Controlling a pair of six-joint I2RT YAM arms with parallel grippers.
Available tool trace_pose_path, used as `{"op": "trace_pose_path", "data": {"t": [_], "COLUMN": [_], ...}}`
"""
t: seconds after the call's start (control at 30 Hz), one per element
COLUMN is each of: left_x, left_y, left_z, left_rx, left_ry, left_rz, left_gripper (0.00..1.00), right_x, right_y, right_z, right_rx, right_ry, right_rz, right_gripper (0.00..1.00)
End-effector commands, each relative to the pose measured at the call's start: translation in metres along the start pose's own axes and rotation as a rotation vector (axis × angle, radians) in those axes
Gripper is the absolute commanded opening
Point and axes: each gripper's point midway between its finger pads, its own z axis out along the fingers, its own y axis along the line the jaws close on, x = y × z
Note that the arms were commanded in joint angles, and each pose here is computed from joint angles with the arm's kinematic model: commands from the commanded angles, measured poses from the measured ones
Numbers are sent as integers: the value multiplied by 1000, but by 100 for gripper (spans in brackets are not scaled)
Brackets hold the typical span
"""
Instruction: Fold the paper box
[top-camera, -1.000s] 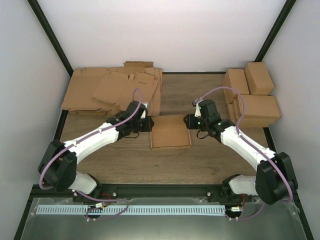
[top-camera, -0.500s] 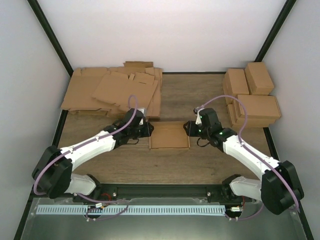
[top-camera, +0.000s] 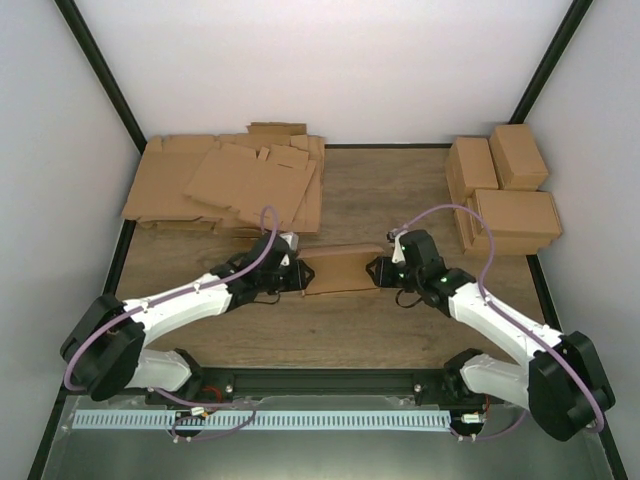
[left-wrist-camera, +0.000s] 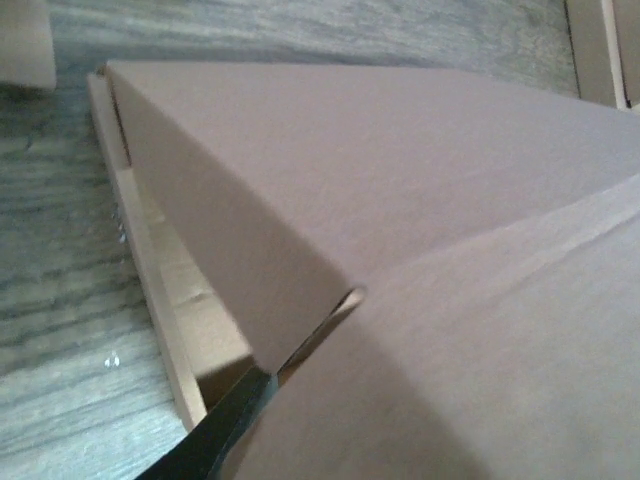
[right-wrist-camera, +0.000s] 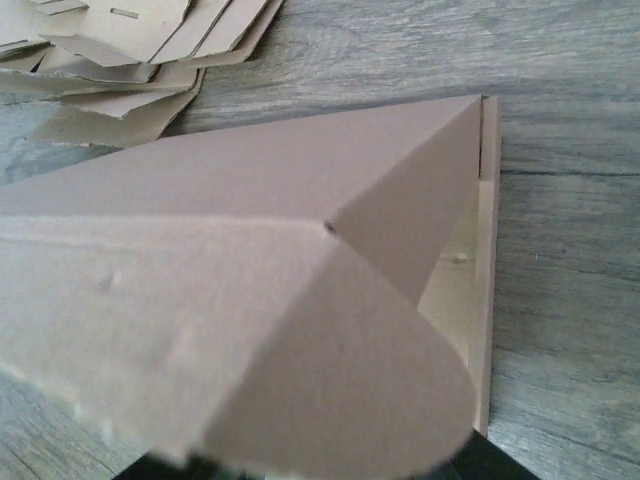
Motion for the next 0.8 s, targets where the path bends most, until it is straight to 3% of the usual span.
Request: {"op": "trace_pose_path", "data": {"t": [0.0,0.27,0.5,0.77], "left_x": [11,21,23,4], "left_y": [8,18,18,-10], "left_z": [-4,-19,-33,-87], "left_rx": [-16,-47,-47,35], "left_ry": [6,4,3,-80], "left_rz": [-3,14,20,23], "left_gripper": [30,42,52,59], "right_x": [7,21,21,5], "right_y": [1,-9,-2,15], "right_z": [-6,-6,-19,-53], "right_rx": [-13,13,-13,-49], "right_ry": [0,22,16,-49], "right_rz": [4,7,8,13], "right_gripper": [32,36,51,55]}}
